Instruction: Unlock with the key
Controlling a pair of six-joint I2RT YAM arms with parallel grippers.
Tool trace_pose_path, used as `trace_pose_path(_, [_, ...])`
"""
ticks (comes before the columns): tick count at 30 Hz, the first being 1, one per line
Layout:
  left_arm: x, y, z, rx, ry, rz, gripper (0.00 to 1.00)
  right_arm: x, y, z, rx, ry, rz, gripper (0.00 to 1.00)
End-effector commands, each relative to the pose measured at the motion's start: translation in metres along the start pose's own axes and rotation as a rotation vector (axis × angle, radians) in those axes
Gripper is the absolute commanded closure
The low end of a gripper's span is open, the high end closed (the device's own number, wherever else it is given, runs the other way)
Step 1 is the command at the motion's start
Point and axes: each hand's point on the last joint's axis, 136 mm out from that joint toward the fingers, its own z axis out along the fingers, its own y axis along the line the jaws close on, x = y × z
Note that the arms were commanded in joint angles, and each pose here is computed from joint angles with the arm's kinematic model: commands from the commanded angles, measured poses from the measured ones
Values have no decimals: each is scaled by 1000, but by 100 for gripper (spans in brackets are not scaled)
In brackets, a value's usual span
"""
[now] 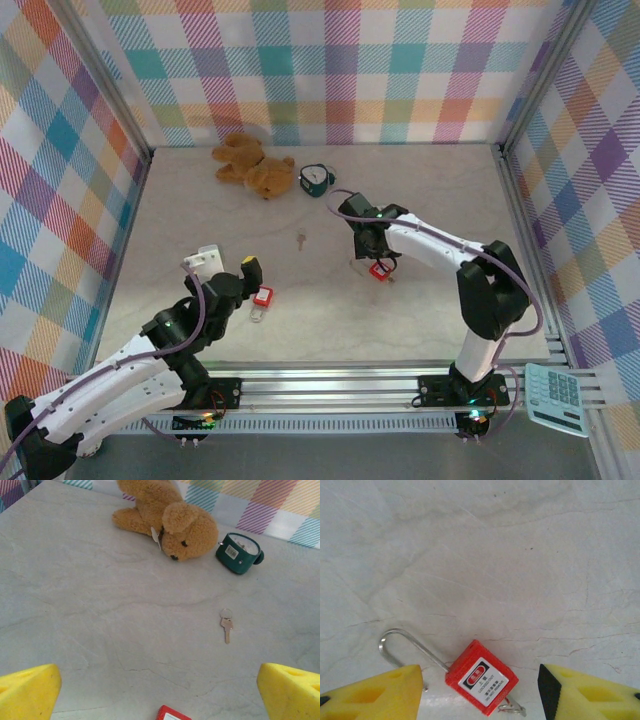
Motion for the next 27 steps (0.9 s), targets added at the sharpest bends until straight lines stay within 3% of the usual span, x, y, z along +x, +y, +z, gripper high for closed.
trace_pose_path(1, [-2,4,-2,5,-11,-28,0,-10,6,-27,-75,-25,36,35])
trace_pose_path(8, [-8,3,-9,37,-11,-54,2,-23,28,-51,-195,-56,79,35])
trace_pose_path(15, [1,-1,-11,48,67,-23,2,-31,63,-63,-263,-82,36,37])
trace_pose_path(27, [31,15,-15,34,158,-43,1,-52,144,-24,-328,-61,-58,39])
